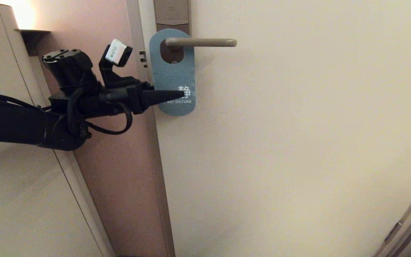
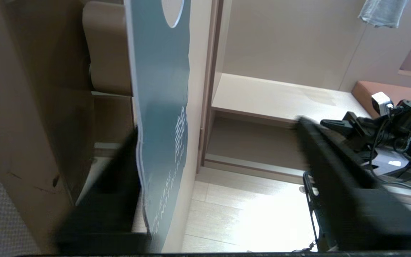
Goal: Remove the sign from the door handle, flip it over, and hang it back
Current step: Take down the sign
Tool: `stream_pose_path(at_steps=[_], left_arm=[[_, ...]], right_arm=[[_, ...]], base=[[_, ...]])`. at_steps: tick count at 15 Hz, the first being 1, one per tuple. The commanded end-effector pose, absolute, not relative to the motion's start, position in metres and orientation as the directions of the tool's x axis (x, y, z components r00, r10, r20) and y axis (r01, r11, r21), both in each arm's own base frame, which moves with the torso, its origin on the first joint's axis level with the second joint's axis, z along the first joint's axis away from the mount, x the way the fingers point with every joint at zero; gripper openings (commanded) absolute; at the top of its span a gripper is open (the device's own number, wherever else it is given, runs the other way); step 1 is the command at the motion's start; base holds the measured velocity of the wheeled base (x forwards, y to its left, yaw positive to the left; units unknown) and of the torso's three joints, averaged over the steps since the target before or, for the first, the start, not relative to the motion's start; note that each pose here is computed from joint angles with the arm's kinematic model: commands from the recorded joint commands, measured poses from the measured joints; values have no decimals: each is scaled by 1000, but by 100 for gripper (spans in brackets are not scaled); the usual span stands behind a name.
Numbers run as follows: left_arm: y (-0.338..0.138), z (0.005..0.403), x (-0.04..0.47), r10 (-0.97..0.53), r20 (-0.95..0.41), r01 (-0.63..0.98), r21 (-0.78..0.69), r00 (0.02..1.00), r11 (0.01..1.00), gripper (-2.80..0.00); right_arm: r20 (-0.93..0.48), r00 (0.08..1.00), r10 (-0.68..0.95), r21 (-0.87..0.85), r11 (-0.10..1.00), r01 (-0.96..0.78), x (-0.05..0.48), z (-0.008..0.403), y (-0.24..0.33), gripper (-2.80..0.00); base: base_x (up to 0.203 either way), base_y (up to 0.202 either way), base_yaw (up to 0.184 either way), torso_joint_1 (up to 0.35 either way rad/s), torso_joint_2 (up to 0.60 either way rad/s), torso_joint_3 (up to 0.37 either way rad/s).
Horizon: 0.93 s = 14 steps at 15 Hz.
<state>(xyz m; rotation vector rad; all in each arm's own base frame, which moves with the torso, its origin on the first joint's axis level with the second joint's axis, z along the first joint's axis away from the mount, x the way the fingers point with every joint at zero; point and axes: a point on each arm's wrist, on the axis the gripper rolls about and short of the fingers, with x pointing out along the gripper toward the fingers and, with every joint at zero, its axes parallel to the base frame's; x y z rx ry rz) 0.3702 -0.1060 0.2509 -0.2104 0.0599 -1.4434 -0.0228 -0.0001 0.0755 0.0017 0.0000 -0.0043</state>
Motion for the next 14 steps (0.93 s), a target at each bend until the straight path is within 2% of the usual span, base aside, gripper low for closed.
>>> stream_pose_path(at_steps=[1,14], left_arm=[[-106,251,370,-989,85,978,-179,123,106,-280],[-105,255,367,-988,90,980,-165,125,109,-280]], right_arm=[[0,1000,-5,2,1000,5,-23,75,0,-280],[-2,1000,-5,2,1000,5,-23,75,0,-280]], base=[[0,0,0,0,0,0],[0,0,0,0,0,0]])
